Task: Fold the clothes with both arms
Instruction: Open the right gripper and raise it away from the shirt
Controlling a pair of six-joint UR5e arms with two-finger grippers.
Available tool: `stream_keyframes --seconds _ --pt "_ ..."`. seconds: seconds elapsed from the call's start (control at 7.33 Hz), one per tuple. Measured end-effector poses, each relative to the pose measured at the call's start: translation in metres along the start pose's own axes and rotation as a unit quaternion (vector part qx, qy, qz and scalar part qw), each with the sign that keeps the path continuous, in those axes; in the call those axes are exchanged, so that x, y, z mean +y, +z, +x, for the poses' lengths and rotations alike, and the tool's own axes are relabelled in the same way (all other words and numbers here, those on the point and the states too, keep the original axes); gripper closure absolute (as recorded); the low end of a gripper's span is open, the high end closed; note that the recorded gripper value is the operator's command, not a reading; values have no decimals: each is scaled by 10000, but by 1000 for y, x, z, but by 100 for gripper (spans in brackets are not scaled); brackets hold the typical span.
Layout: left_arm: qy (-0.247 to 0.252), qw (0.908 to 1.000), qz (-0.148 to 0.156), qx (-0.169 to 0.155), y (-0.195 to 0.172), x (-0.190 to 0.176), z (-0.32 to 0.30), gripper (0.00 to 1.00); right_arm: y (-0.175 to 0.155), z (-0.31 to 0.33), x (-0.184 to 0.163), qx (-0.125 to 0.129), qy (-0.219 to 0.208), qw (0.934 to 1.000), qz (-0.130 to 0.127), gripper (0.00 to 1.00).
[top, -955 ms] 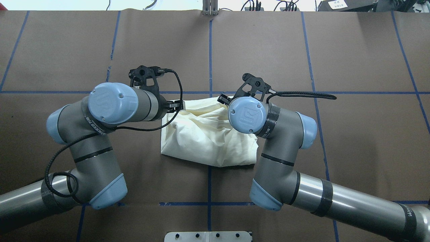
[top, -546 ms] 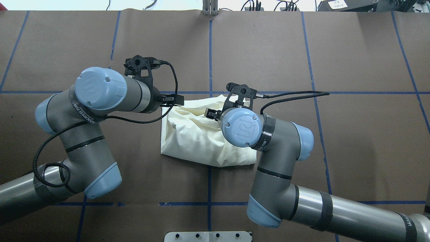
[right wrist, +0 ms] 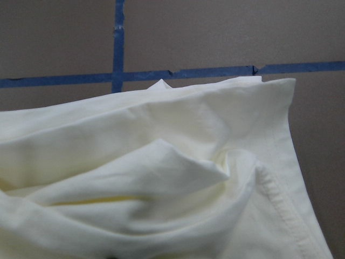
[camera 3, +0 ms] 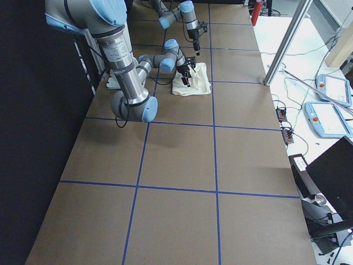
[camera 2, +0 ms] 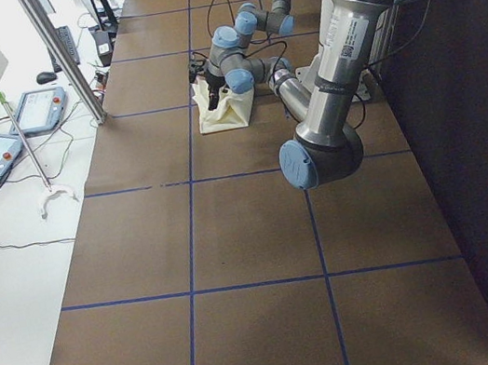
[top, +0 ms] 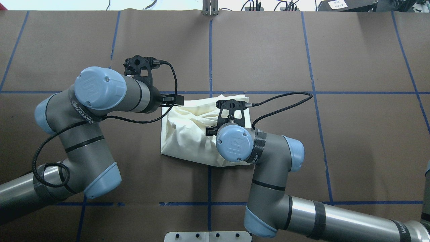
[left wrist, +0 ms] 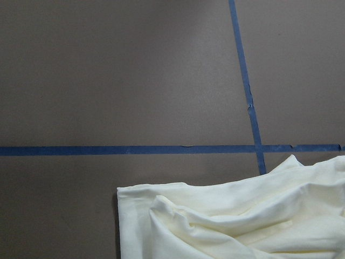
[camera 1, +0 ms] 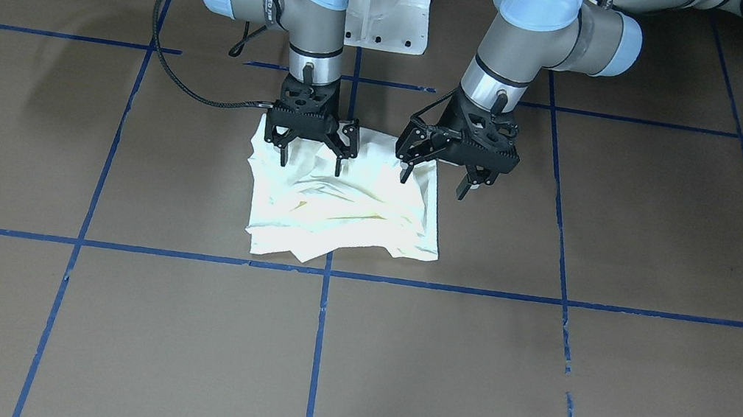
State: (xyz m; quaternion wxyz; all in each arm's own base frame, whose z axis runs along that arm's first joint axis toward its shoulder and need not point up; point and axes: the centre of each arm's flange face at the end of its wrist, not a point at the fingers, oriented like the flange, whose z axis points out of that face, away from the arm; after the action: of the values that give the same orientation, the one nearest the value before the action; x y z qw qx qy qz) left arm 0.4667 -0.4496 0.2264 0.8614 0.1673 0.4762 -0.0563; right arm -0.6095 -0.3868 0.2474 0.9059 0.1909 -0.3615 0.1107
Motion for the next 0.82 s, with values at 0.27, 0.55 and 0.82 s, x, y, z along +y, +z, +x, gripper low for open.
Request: stream_keyframes --seconds 0.27,0.55,0.82 --pt "-12 10000 0 1 0 0 0 0 25 4 -41 298 103 9994 169 0" --pt "-23 10000 -4 2 0 1 0 0 57 22 -101 735 208 9965 342 0" --pt "-17 10000 -13 8 1 3 -1 0 57 41 -147 704 343 9968 174 0"
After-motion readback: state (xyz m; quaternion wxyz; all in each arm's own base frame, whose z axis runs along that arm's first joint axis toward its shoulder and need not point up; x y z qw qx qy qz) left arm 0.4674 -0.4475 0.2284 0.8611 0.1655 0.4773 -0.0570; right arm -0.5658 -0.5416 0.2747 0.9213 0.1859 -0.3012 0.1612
